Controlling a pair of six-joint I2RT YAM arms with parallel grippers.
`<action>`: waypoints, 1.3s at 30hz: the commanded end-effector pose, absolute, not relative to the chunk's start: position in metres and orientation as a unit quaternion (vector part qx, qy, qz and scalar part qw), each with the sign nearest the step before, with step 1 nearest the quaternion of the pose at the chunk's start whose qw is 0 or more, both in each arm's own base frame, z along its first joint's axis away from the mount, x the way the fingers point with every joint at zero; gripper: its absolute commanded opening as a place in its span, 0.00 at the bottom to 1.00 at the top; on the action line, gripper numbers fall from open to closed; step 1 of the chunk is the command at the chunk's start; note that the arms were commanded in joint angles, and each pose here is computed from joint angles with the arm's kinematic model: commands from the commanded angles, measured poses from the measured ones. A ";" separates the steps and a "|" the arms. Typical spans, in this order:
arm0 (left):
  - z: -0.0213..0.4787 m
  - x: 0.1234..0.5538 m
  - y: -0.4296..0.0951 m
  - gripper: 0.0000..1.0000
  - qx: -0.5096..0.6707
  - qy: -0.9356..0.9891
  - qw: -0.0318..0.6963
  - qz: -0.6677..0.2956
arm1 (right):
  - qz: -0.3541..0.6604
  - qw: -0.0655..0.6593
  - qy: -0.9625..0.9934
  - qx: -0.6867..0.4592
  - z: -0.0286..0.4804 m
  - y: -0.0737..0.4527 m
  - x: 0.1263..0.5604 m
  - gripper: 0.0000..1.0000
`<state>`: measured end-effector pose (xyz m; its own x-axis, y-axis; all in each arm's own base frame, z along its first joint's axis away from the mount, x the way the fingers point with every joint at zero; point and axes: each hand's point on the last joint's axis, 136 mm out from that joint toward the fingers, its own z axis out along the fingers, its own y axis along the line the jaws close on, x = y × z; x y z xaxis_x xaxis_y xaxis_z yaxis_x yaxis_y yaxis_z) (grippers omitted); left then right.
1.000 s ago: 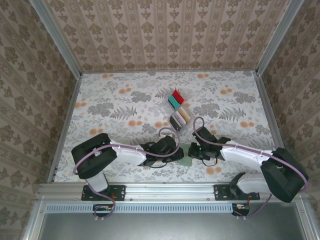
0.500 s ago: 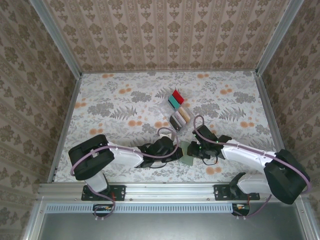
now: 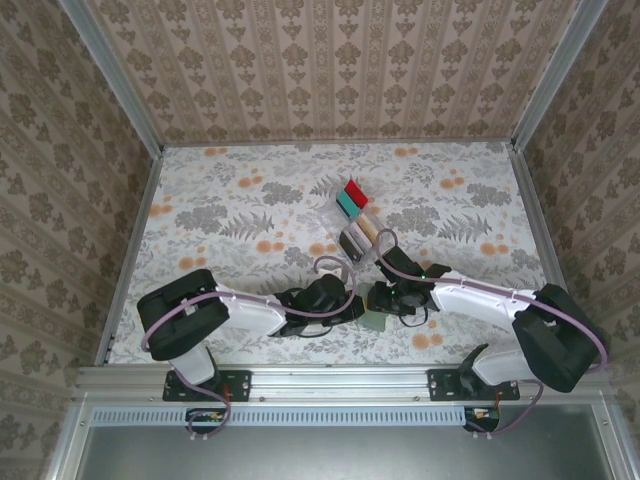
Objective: Put the credit cards into the card holder
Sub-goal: Open the button on the card holder, then rotate the storage box at the center of the table.
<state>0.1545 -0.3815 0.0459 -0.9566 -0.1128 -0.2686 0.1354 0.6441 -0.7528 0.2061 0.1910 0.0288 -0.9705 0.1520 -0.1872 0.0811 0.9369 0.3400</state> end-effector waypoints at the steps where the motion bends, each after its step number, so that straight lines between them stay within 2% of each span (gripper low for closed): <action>1: 0.065 0.157 -0.385 0.01 0.001 0.874 0.168 -0.455 | 0.059 0.090 0.993 0.058 0.011 0.151 0.191 0.26; 4: 0.063 0.159 -0.375 0.00 -0.010 0.876 0.175 -0.450 | 0.024 0.085 0.994 0.062 0.009 0.135 0.184 0.15; 7: 0.060 0.159 -0.365 0.00 -0.019 0.880 0.178 -0.441 | 0.012 0.096 0.993 0.069 0.012 0.127 0.184 0.08; 18: 0.055 0.158 -0.353 0.00 -0.024 0.888 0.178 -0.423 | 0.019 0.099 0.991 0.085 0.014 0.121 0.185 0.01; 20: 0.054 0.158 -0.354 0.00 -0.023 0.890 0.177 -0.420 | 0.012 0.099 0.991 0.084 0.014 0.119 0.185 0.03; 22: 0.052 0.158 -0.353 0.00 -0.024 0.894 0.174 -0.412 | 0.001 0.101 0.991 0.084 0.015 0.115 0.186 0.10; 24: 0.050 0.157 -0.352 0.00 -0.023 0.898 0.172 -0.406 | -0.002 0.099 0.992 0.079 0.015 0.115 0.186 0.10; 28: 0.046 0.158 -0.352 0.03 -0.024 0.901 0.168 -0.400 | 0.007 0.086 0.994 0.072 0.008 0.119 0.182 0.17; 36: 0.037 0.159 -0.351 0.05 -0.041 0.905 0.160 -0.391 | -0.015 0.063 0.996 0.060 -0.003 0.116 0.178 0.21; 39: 0.035 0.160 -0.346 0.06 -0.054 0.907 0.164 -0.385 | 0.007 0.068 0.997 0.047 0.002 0.126 0.183 0.23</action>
<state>0.1535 -0.3512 0.0389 -0.9485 -0.1779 -0.2622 0.0744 0.6793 -0.7300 0.1927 0.1336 0.0116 -0.9745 0.1349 -0.1795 0.1238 0.9897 0.0716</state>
